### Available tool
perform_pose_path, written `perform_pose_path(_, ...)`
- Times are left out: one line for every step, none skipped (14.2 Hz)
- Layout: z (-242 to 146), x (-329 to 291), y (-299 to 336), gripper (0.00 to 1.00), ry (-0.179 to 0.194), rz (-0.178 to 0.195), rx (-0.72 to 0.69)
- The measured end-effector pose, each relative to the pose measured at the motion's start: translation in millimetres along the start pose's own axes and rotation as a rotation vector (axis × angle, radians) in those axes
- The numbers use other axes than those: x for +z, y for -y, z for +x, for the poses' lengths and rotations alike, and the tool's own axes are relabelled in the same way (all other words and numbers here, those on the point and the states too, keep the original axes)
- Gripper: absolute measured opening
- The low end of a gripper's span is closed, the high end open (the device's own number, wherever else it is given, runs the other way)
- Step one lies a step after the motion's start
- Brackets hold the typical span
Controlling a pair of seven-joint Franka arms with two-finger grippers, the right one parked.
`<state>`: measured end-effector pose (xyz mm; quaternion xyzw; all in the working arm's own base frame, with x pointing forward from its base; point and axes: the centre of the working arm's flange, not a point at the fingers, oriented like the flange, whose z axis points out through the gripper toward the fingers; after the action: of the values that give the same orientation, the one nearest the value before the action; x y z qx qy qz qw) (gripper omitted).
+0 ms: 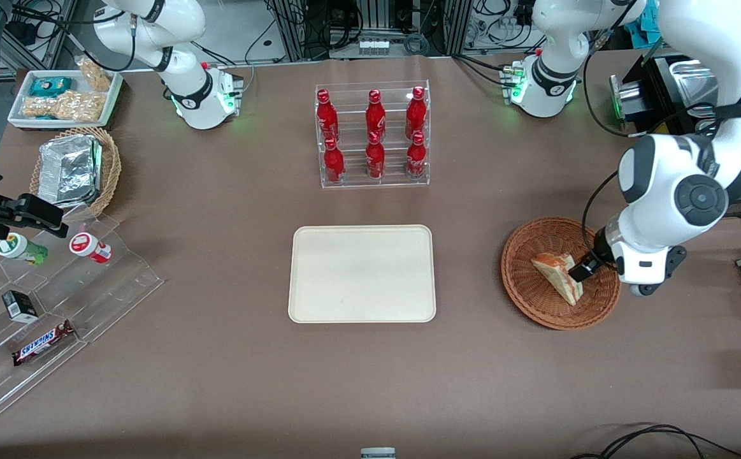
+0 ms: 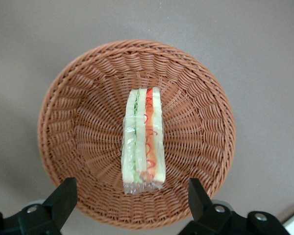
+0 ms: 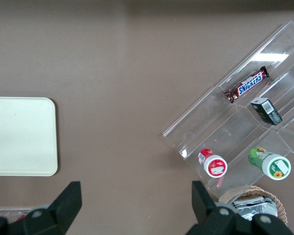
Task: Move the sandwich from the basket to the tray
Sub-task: 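Lower the open left gripper and grasp the wrapped sandwich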
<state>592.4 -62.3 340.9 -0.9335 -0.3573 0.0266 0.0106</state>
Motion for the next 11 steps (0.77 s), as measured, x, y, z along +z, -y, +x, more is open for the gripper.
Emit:
perform_pose_path(-1.4, 11.5, 1.2, 1.00, 0.001, -0.004, -0.002)
perform_pose_path(-3.1, 22.1, 2.3, 1.00, 0.001, -0.007, -0.004)
perform_pose_path(-4.6, 31.6, 3.3, 1.00, 0.004, -0.008, -0.006)
perform_pose_path(-5.5, 38.4, 3.9, 1.00, 0.008, -0.007, -0.010)
perform_pose_path(-6.0, 43.2, 4.2, 1.00, 0.013, -0.004, -0.013)
perform_pose_path(-6.1, 46.8, 4.3, 1.00, 0.018, 0.000, -0.015)
perform_pose_path(-6.2, 50.1, 4.4, 1.00, 0.023, 0.004, -0.015)
perform_pose_path(-6.3, 53.6, 4.4, 1.00, 0.028, 0.007, -0.016)
perform_pose_path(-6.4, 57.0, 4.6, 1.00, 0.032, 0.011, -0.017)
perform_pose_path(-6.5, 61.1, 4.7, 1.00, 0.038, 0.015, -0.018)
perform_pose_path(-6.5, 65.3, 4.9, 1.00, 0.044, 0.019, -0.019)
